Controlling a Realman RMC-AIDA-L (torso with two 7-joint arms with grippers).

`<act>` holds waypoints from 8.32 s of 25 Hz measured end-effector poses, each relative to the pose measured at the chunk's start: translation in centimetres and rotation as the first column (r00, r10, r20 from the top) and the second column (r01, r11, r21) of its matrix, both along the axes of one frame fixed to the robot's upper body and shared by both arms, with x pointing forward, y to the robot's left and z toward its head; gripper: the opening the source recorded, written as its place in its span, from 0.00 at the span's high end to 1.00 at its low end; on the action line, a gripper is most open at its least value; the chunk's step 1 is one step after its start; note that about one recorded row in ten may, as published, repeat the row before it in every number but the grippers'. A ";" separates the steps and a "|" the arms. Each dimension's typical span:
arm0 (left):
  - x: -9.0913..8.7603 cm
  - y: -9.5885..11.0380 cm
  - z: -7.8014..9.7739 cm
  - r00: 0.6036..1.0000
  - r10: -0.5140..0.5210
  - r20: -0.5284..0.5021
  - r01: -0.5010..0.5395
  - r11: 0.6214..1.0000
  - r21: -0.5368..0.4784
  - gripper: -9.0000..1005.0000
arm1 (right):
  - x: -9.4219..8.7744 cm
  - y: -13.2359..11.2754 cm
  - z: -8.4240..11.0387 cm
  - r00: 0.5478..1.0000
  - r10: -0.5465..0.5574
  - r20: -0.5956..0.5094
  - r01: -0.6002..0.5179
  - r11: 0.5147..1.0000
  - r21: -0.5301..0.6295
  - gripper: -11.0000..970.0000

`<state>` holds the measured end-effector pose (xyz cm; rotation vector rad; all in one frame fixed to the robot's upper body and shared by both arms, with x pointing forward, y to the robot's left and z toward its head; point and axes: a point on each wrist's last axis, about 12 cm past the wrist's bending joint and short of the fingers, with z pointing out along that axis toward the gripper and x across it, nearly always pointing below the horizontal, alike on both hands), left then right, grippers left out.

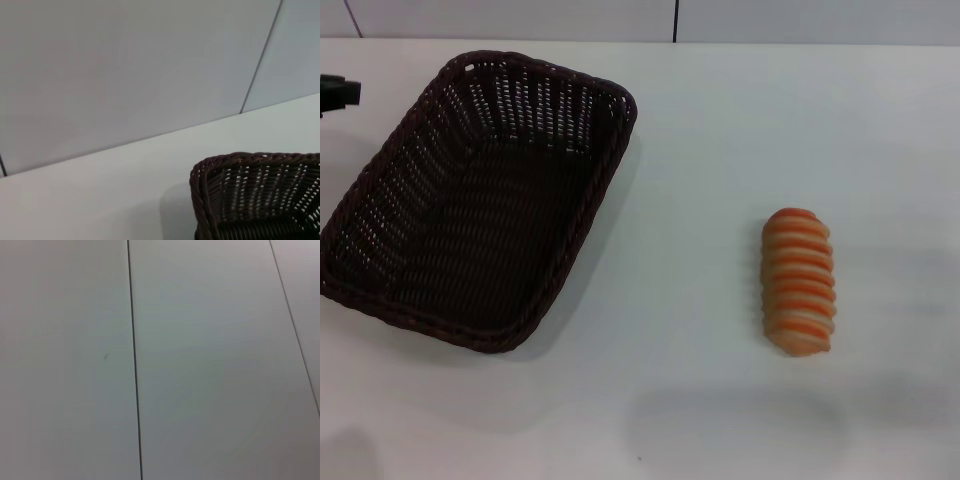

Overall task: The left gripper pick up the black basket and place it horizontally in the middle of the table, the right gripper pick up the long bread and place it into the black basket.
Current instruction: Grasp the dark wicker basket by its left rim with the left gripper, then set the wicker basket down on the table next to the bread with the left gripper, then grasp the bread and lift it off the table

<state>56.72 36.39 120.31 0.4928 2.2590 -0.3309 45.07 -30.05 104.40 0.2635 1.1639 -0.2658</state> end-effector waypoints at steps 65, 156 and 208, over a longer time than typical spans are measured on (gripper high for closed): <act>0.2 -1.8 -5.9 0.975 0.011 -0.224 0.008 0.997 0.081 0.46 | 0.4 0.2 0.3 1.000 0.012 0.012 -0.012 1.000 -0.002 0.26; 2.2 -10.6 0.6 0.536 -0.840 -0.083 0.832 0.509 0.222 0.70 | -3.6 0.3 -0.1 0.999 -0.036 0.041 0.035 0.999 0.028 0.26; -2.3 3.1 1.1 0.789 -0.067 0.611 0.176 0.977 -0.120 0.35 | -5.8 13.1 -3.3 0.796 0.479 -0.370 -0.403 0.876 0.266 0.26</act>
